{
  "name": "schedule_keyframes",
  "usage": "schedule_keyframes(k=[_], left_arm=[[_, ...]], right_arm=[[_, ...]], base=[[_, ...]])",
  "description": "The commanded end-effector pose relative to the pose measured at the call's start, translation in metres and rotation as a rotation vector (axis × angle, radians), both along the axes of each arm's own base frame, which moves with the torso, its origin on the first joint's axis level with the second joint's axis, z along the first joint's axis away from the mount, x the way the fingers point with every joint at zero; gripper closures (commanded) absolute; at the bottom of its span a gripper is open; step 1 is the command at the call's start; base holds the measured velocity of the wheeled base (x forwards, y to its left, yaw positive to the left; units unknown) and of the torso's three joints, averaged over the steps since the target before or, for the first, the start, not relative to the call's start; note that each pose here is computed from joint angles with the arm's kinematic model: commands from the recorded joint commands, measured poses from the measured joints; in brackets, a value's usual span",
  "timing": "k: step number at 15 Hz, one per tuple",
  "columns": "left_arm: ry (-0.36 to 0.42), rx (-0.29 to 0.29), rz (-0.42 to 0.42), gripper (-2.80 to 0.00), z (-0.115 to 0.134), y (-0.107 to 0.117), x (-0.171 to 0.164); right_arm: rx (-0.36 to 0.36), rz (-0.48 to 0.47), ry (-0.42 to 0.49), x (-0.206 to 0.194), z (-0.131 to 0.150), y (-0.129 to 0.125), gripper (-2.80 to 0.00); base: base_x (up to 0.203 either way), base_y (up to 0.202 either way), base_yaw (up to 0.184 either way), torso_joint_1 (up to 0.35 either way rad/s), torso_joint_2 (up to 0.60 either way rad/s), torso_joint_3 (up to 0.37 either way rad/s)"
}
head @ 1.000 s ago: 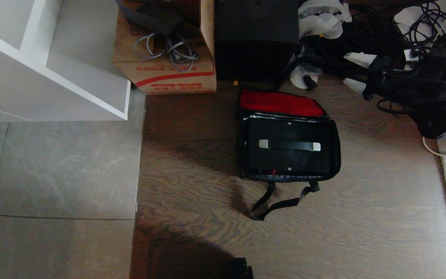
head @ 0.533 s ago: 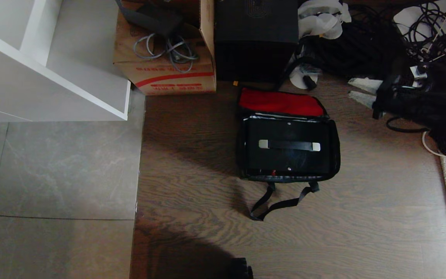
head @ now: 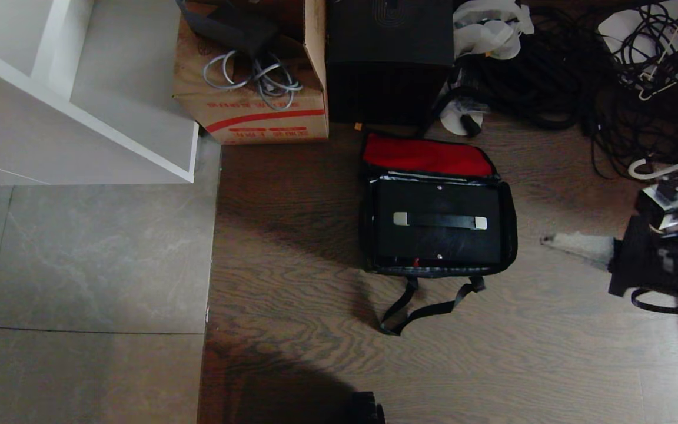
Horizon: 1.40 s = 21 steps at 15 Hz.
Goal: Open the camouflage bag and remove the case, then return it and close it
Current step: Grip the handle
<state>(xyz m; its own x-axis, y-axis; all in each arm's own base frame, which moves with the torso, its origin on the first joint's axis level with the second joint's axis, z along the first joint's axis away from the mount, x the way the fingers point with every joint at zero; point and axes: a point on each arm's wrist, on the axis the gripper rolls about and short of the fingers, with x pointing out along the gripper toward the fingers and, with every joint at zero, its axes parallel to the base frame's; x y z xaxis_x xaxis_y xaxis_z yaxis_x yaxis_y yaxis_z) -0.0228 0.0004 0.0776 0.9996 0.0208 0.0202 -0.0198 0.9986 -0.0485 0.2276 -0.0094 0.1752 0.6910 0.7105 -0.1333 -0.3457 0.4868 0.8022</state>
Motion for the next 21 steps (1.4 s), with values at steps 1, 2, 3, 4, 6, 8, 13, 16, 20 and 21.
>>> schedule_keyframes(k=[1, 2, 3, 4, 6, 8, 13, 16, 20, 21], left_arm=[[0.009, -0.001, 0.001, 0.0, -0.003, 0.0, 0.001], [0.009, -0.001, 0.001, 0.0, -0.003, 0.0, 0.001], [0.009, -0.001, 0.001, 0.0, -0.003, 0.0, 0.001], [0.009, -0.001, 0.001, 0.0, -0.003, 0.0, 0.001], [0.009, -0.001, 0.001, 0.0, -0.003, 0.0, 0.001], [0.009, -0.001, 0.001, 0.0, -0.003, 0.0, 0.001], [0.009, -0.001, 0.001, 0.0, -0.003, 0.0, 0.001], [0.009, -0.001, 0.001, 0.0, -0.003, 0.0, 0.001], [0.009, -0.001, 0.001, 0.0, -0.003, 0.0, 0.001], [0.009, -0.001, 0.001, 0.0, -0.003, 0.0, 0.001]], right_arm=[[-0.102, 0.047, -0.133, -0.063, 0.013, 0.01, 0.0], [-0.162, 0.064, -0.166, -0.087, 0.01, 0.013, 0.0], [-0.222, 0.074, -0.187, -0.106, 0.005, 0.015, 0.0], [-0.285, 0.072, -0.207, -0.125, -0.001, 0.017, 0.0], [-0.41, 0.015, -0.253, -0.164, -0.013, 0.021, 0.0], [-0.534, -0.06, -0.293, -0.193, -0.033, 0.022, 0.0], [-0.843, -0.41, -0.272, -0.229, -0.079, 0.012, 0.0], [-0.869, -0.493, -0.311, -0.228, -0.091, 0.01, 0.0], [-0.834, -0.636, -0.5, -0.248, -0.096, 0.01, 0.0], [-0.828, -0.652, -0.52, -0.251, -0.098, 0.01, 0.0]], base=[[0.0, 0.0, 0.0, 0.0, 0.0, 0.0], [0.0, 0.0, 0.0, 0.0, 0.0, 0.0], [0.0, 0.0, 0.0, 0.0, 0.0, 0.0], [0.0, 0.0, 0.0, 0.0, 0.0, 0.0], [0.0, 0.0, 0.0, 0.0, 0.0, 0.0], [0.0, 0.0, 0.0, 0.0, 0.0, 0.0], [0.0, 0.0, 0.0, 0.0, 0.0, 0.0], [0.0, 0.0, 0.0, 0.0, 0.0, 0.0], [0.0, 0.0, 0.0, 0.0, 0.0, 0.0], [0.0, 0.0, 0.0, 0.0, 0.0, 0.0]])
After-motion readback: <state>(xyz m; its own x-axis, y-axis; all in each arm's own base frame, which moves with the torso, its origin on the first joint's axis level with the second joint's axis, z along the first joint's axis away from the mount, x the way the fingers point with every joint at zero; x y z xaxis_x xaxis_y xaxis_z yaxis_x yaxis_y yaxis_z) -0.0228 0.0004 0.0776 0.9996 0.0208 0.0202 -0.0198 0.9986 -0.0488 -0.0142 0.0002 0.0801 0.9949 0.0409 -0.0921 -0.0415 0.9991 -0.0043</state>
